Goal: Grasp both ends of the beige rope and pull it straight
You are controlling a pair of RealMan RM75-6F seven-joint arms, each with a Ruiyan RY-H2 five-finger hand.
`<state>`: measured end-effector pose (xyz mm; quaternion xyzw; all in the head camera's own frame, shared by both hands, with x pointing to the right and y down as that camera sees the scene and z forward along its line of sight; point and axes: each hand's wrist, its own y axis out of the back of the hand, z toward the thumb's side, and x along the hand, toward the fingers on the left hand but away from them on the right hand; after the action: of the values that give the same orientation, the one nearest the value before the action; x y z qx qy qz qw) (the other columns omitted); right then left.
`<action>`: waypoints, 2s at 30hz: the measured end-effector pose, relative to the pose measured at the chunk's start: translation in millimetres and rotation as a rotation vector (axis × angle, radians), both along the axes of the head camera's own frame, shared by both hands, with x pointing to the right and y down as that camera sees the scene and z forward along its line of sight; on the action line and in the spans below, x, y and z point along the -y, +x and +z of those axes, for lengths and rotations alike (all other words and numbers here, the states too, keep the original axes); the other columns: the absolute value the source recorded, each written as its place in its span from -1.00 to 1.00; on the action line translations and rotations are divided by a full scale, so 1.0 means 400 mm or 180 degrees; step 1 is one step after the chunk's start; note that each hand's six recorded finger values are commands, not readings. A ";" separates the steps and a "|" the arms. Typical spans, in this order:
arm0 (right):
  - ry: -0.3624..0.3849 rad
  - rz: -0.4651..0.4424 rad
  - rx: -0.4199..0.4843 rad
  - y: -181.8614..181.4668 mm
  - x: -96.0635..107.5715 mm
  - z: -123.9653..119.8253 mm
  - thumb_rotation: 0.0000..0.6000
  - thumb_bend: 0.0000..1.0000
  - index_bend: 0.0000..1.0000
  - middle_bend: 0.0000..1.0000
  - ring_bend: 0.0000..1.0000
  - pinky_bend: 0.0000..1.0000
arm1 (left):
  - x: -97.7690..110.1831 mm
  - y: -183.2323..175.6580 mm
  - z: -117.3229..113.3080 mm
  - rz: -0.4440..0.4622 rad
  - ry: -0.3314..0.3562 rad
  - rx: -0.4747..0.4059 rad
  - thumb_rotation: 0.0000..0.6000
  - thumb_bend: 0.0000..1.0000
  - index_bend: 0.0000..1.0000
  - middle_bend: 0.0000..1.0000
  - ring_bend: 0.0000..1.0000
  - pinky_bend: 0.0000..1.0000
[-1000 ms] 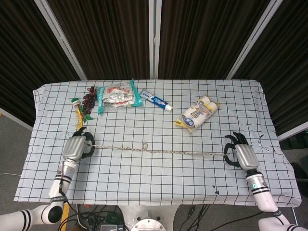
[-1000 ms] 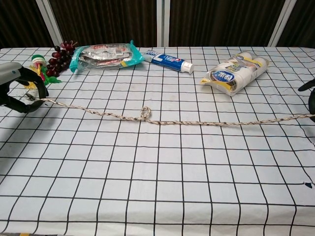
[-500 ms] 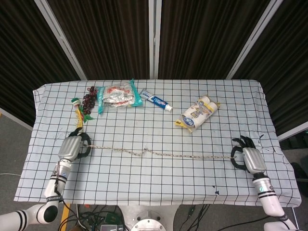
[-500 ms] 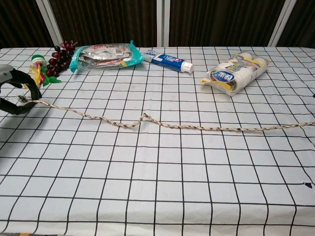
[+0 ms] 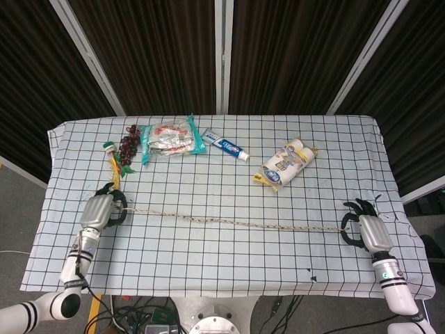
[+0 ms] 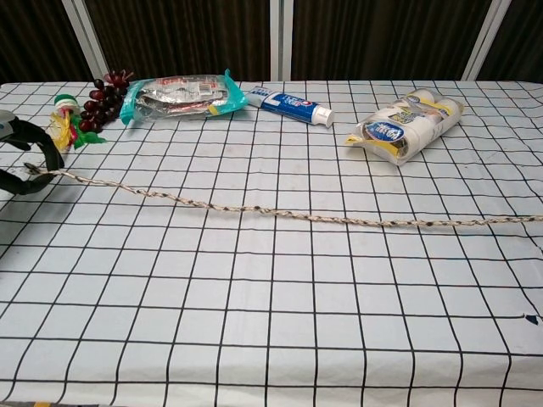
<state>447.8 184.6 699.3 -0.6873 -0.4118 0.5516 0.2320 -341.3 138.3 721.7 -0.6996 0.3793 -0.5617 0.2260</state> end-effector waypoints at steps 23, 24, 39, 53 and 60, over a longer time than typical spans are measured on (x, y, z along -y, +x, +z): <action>-0.0113 0.0040 -0.0005 0.017 -0.026 0.032 1.00 -0.32 0.39 -0.63 -1.00 -1.00 | -0.009 0.000 0.030 0.0044 -0.0072 0.0072 1.00 -0.14 0.29 -0.34 -0.84 -0.67; -0.0111 0.0042 -0.0004 0.017 -0.026 0.033 1.00 -0.32 0.39 -0.64 -1.00 -1.00 | -0.009 0.000 0.031 0.0046 -0.0073 0.0073 1.00 -0.14 0.29 -0.34 -0.84 -0.67; -0.0193 0.0040 -0.0025 0.027 -0.030 0.038 1.00 -0.49 -0.24 -0.75 -1.00 -1.00 | -0.016 -0.001 0.039 0.0050 -0.0112 0.0084 1.00 -0.14 0.29 -0.34 -0.84 -0.67; 0.0043 0.0114 0.0068 0.048 -0.014 -0.016 1.00 -0.57 -0.76 -0.85 -1.00 -1.00 | -0.014 0.000 0.029 0.0081 -0.0070 0.0059 1.00 -0.28 -0.01 -0.42 -0.84 -0.68; 0.0333 0.0136 0.0161 0.055 0.007 -0.072 1.00 -0.58 -0.81 -0.89 -1.00 -1.00 | -0.010 -0.011 0.005 0.0123 0.0021 0.0031 1.00 -0.34 -0.07 -0.47 -0.84 -0.68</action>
<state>469.7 181.8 670.5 -0.6791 -0.4603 0.5165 0.2453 -345.6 142.3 723.7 -0.7033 0.3665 -0.5595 0.2409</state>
